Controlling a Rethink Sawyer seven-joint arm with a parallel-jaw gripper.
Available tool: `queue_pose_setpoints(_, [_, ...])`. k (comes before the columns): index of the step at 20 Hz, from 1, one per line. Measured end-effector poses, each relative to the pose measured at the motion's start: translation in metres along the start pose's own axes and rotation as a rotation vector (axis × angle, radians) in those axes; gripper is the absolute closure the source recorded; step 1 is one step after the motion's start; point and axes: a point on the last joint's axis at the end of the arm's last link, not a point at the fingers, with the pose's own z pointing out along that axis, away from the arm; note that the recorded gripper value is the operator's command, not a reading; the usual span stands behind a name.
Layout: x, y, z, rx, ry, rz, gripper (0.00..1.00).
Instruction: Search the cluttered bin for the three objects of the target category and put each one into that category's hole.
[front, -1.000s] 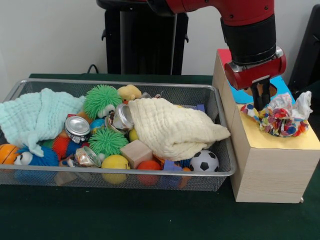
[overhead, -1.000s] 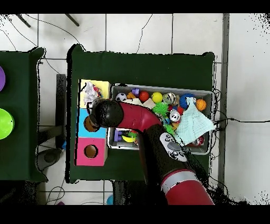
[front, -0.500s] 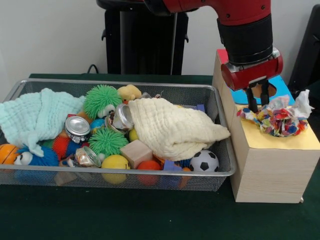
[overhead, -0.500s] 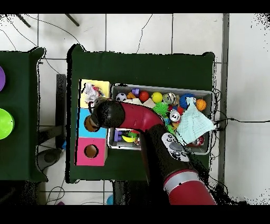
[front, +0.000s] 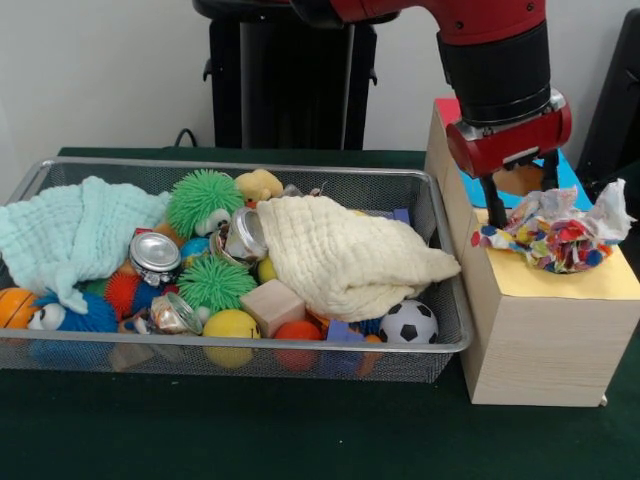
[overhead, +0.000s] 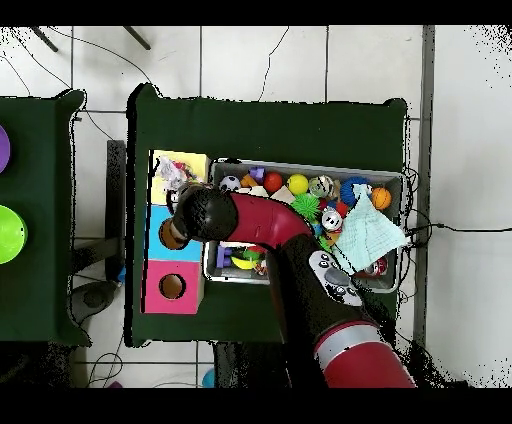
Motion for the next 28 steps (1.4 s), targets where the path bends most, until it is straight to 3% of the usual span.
queue_pose_setpoints(11, [0.003,-0.004,-0.007,-0.005,0.033,0.001,0.00])
queue_pose_setpoints(21, [0.028,0.016,-0.035,-0.040,0.271,-0.035,0.00])
queue_pose_setpoints(25, [0.025,0.019,-0.049,-0.040,0.266,-0.032,0.00])
queue_pose_setpoints(28, [0.013,0.013,-0.058,-0.043,0.196,-0.008,0.00])
